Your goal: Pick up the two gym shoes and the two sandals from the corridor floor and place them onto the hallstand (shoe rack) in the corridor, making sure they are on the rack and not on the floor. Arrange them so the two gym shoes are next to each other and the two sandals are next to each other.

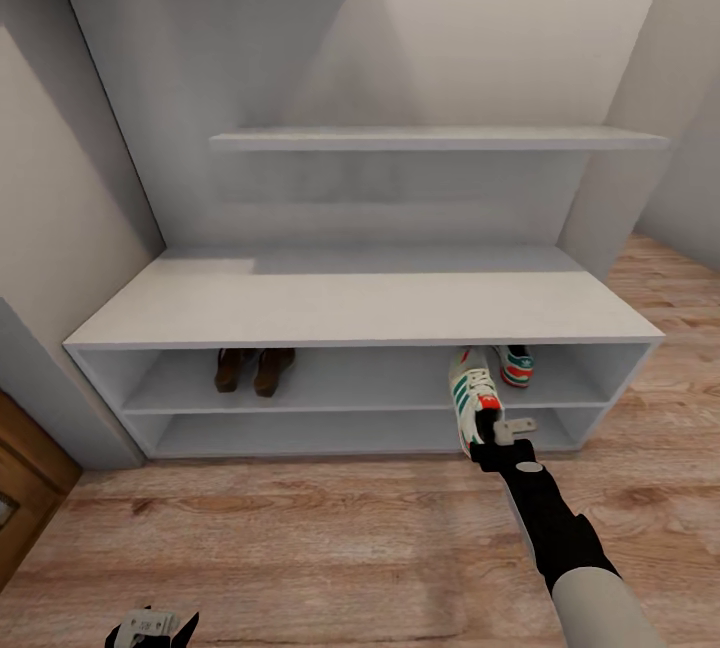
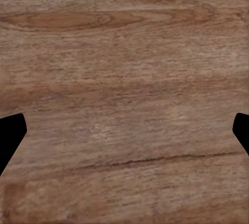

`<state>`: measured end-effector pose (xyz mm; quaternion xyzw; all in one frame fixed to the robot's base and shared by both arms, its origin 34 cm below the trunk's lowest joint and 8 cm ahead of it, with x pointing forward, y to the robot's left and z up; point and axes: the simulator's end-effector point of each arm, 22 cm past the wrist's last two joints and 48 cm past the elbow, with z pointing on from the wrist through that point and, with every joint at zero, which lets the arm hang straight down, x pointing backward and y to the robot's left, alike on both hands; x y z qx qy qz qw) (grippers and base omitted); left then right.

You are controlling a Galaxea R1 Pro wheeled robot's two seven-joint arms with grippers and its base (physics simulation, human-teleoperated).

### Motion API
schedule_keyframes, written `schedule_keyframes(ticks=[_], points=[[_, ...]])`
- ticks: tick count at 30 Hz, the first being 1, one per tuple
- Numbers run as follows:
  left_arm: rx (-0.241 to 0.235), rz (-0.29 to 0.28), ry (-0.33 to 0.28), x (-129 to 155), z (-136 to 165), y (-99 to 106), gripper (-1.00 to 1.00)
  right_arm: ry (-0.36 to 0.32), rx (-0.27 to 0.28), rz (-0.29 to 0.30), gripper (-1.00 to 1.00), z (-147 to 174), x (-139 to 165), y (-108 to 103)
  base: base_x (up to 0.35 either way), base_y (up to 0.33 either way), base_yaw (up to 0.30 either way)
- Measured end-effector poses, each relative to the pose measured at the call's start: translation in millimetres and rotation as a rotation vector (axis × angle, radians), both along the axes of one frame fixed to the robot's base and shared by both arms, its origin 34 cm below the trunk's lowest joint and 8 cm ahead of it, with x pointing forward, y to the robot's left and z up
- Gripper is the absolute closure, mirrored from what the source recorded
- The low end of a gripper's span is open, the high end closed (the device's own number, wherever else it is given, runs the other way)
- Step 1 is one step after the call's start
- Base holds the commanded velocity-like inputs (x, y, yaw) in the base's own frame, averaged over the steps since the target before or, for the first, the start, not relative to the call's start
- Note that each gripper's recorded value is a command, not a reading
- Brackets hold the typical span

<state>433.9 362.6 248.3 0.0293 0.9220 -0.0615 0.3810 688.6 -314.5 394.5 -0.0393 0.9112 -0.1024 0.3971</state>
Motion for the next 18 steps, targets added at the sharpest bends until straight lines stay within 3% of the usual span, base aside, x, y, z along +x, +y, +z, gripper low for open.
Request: schedule_keyframes(ticks=[18], points=[[0.001, 0.001, 0.000, 0, 0, 0, -1.00, 0.001, -0.015, -0.006, 1.00, 0, -1, -12, 0.202, -0.081, 0.000]])
